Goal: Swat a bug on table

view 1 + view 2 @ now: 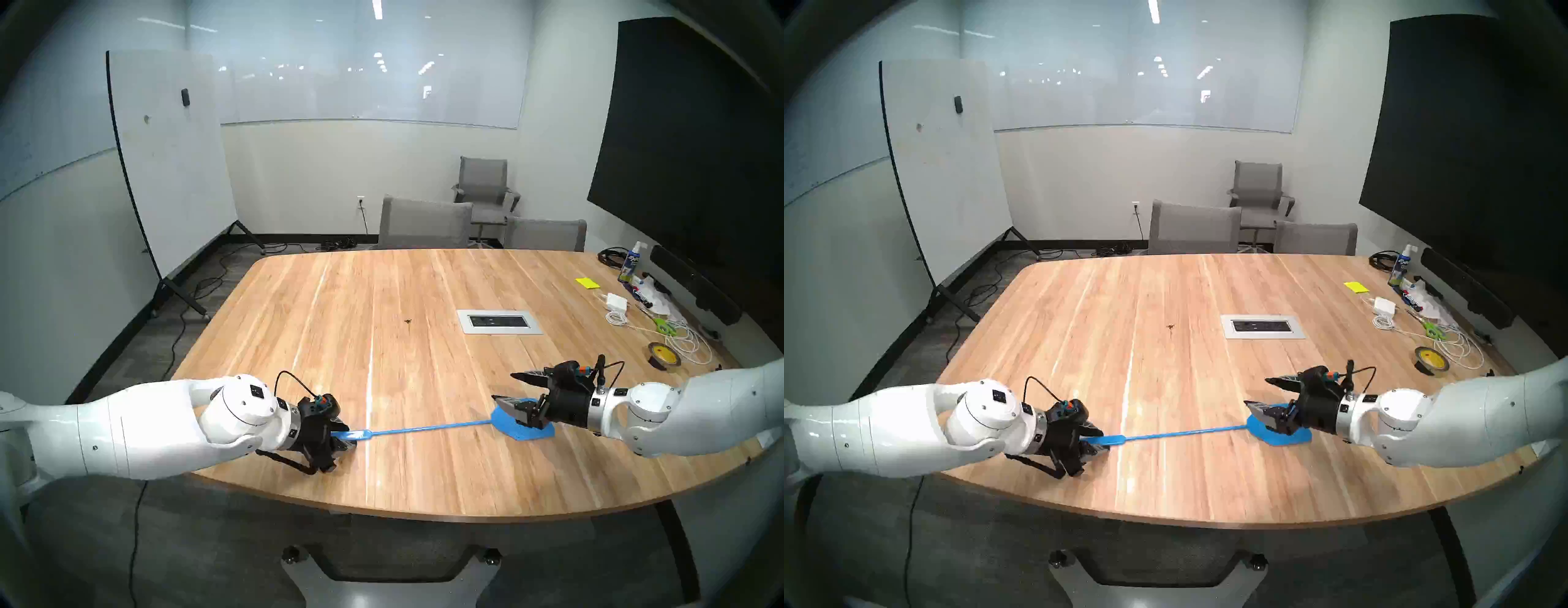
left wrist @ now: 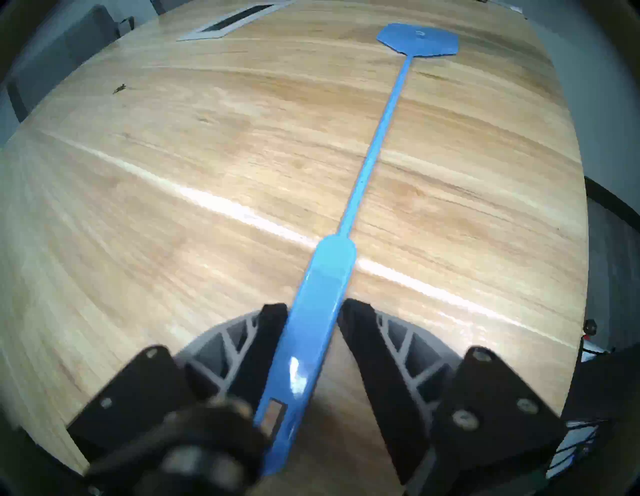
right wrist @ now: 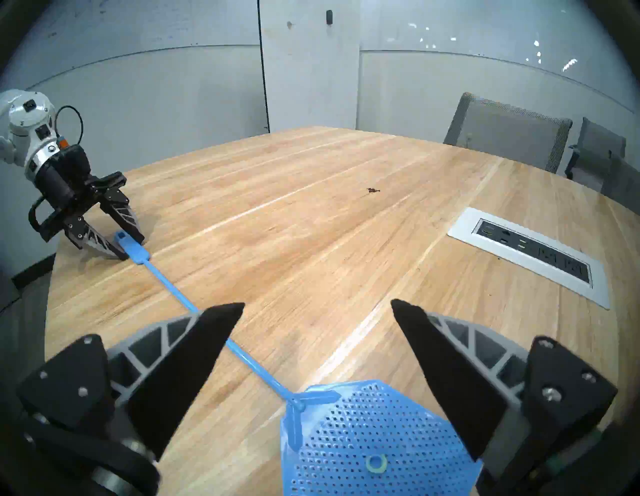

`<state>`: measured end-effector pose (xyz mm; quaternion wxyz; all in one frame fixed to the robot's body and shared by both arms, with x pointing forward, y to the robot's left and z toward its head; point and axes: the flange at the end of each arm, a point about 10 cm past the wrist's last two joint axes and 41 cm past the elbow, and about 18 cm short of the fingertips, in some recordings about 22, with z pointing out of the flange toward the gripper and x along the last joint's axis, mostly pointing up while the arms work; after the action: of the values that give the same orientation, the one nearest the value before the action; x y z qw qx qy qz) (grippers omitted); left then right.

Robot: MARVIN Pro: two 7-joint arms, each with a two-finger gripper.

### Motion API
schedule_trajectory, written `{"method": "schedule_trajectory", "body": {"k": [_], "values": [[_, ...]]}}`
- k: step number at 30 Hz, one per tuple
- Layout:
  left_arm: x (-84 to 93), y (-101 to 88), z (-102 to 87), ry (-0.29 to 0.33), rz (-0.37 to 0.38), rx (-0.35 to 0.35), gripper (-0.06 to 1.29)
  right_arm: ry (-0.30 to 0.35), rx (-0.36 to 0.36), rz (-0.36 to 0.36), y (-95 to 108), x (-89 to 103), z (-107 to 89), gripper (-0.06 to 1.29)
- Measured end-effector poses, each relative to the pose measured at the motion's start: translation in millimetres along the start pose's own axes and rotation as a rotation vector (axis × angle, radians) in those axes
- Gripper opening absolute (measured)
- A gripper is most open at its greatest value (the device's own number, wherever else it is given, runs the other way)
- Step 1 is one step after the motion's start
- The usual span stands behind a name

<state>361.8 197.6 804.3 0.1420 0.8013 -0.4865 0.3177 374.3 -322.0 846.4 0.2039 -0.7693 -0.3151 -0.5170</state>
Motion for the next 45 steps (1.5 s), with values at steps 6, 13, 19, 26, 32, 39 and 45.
{"method": "schedule_trajectory", "body": {"k": [6, 13, 19, 26, 32, 39, 45], "values": [[-0.9, 3.3, -2.1, -0.012, 0.02, -0.009, 0.69, 0.0, 0.0, 0.0, 0.0, 0.0, 0.0, 1.21], [-2.3, 5.0, -4.4, -0.017, 0.035, -0.01, 0.55, 0.0, 0.0, 0.0, 0.0, 0.0, 0.0, 1.21], [-4.3, 4.8, -5.6, -0.021, 0.035, -0.011, 0.49, 0.0, 0.0, 0.0, 0.0, 0.0, 0.0, 1.21], [-7.6, 5.1, -8.8, -0.027, 0.034, -0.014, 0.53, 0.0, 0.0, 0.0, 0.0, 0.0, 0.0, 1.21], [-12.6, 5.7, -13.5, -0.028, 0.029, -0.018, 0.51, 0.0, 0.0, 0.0, 0.0, 0.0, 0.0, 1.21], [-20.5, 6.8, -19.8, -0.023, 0.002, -0.024, 0.36, 0.0, 0.0, 0.0, 0.0, -0.1, 0.0, 1.21], [-29.0, 8.0, -25.8, -0.016, -0.032, -0.028, 0.32, 0.0, 0.0, 0.001, -0.1, -0.1, 0.0, 1.21]]}}
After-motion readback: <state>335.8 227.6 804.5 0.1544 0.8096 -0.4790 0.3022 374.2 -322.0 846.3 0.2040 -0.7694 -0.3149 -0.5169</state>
